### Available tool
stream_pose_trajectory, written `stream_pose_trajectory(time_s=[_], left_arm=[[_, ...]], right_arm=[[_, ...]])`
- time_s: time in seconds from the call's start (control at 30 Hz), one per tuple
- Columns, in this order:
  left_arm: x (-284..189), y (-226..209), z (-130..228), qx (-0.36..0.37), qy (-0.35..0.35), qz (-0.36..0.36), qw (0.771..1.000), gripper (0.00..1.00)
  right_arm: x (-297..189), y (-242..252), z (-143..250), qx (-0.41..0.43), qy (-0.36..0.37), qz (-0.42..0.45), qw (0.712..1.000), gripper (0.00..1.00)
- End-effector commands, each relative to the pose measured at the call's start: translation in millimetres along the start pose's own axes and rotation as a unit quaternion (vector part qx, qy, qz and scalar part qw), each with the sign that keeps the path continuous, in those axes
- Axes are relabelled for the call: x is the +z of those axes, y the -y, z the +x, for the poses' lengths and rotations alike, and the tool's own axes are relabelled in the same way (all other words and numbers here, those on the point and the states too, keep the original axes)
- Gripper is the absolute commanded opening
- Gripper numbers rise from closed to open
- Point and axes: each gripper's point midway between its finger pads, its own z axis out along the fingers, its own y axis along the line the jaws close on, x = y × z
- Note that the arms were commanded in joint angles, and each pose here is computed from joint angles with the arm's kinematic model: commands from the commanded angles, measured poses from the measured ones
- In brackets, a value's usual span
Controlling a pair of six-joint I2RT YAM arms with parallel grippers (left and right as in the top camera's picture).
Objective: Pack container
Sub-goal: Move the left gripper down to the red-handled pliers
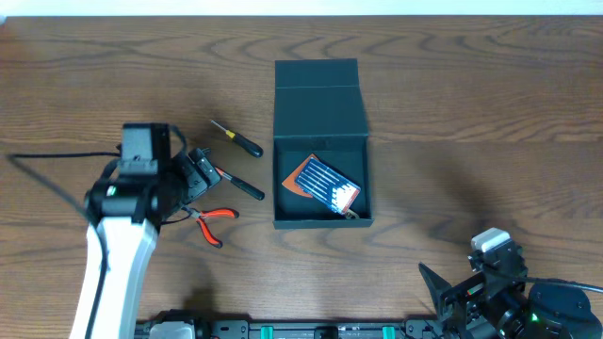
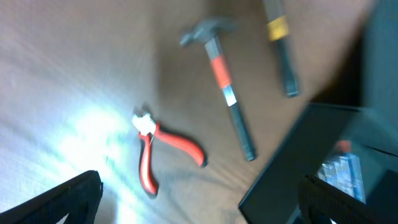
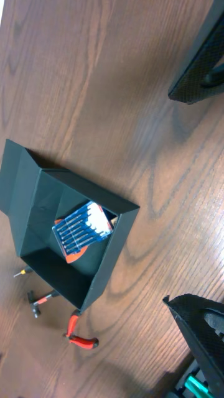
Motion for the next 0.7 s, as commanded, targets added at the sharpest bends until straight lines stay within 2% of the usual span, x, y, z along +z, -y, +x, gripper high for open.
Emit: stream_pose_trajectory(time_s=[0.0, 0.17, 0.33, 0.47, 0.67], left_arm=[[15.3, -3.2, 10.5, -0.077, -0.047, -0.025, 0.996, 0.99], [31.4, -14.4, 32.9, -0.086, -0.116, -0.067, 0.987, 0.99], [43.2, -32.8, 55.0, -0.119, -0.140, -0.098, 0.978, 0.99], [55.4, -48.7, 74.9, -0.161, -0.143, -0.110, 0.970, 0.99], [73.7, -56.9, 83.8, -0.168, -0.128, -0.096, 0.973, 0.99]], right_arm=[[-0.6, 1.1, -0.3, 0.008, 0.002, 0.003, 1.000, 0.99], [-0.6, 1.1, -0.3, 0.008, 0.002, 0.003, 1.000, 0.99], [-0.6, 1.1, -0.3, 0.008, 0.002, 0.003, 1.000, 0.99], [-0.6, 1.1, -0.3, 0.008, 0.002, 0.003, 1.000, 0.99], [-0.6, 1.1, -0.3, 0.008, 0.002, 0.003, 1.000, 0.99]])
